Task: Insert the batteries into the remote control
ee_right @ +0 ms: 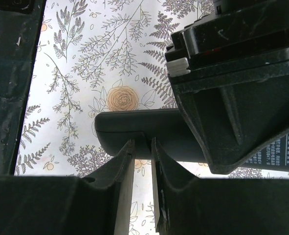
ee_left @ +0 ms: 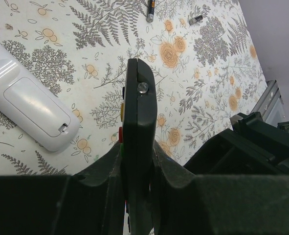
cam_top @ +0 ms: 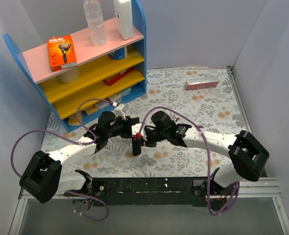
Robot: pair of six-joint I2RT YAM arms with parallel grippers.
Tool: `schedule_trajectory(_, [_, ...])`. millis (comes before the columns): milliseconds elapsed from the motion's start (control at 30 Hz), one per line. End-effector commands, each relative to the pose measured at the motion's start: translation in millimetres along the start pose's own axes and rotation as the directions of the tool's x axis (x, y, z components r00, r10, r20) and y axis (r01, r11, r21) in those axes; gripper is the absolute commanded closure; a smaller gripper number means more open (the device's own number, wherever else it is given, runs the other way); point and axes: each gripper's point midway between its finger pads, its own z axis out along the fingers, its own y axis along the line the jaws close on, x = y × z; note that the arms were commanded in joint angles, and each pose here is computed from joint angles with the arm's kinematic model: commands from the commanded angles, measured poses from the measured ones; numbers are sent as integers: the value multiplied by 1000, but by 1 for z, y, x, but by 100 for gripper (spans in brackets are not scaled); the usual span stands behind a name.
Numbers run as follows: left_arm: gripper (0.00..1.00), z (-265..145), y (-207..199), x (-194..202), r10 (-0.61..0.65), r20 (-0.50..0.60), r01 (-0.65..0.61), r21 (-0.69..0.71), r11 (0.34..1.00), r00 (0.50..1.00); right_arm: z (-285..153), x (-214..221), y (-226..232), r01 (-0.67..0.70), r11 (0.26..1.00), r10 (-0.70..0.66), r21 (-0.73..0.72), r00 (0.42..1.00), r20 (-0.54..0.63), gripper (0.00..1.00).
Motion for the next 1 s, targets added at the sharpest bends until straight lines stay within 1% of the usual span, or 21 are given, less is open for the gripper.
schedule_trajectory(0, [100,-5,-10,-53,62,201,-61,-11,998,978,2,16,40,-92,986,88,-139,995,-38,74])
schedule_trajectory(333, [100,-1,-4,-53,60,201,-52,-41,998,978,2,17,39,-91,988,87,-126,995,-42,74])
schedule_trajectory(433, [100,1,-2,-53,51,197,-43,-45,998,979,3,23,34,-94,991,89,-92,994,-58,74])
schedule_trajectory(600, [100,7,1,-48,49,171,-41,-48,998,984,7,41,17,-133,991,133,9,985,-112,73])
schedule_trajectory(733, [100,10,7,-43,45,157,-35,-61,997,987,9,44,3,-147,986,154,72,983,-95,73])
schedule_trajectory(833, [100,11,11,-44,53,160,-41,-82,996,986,7,48,-2,-170,981,180,98,979,-97,73])
schedule_trajectory(967, [99,15,20,-40,63,135,-47,-116,992,989,4,55,-10,-206,968,222,146,969,-105,73])
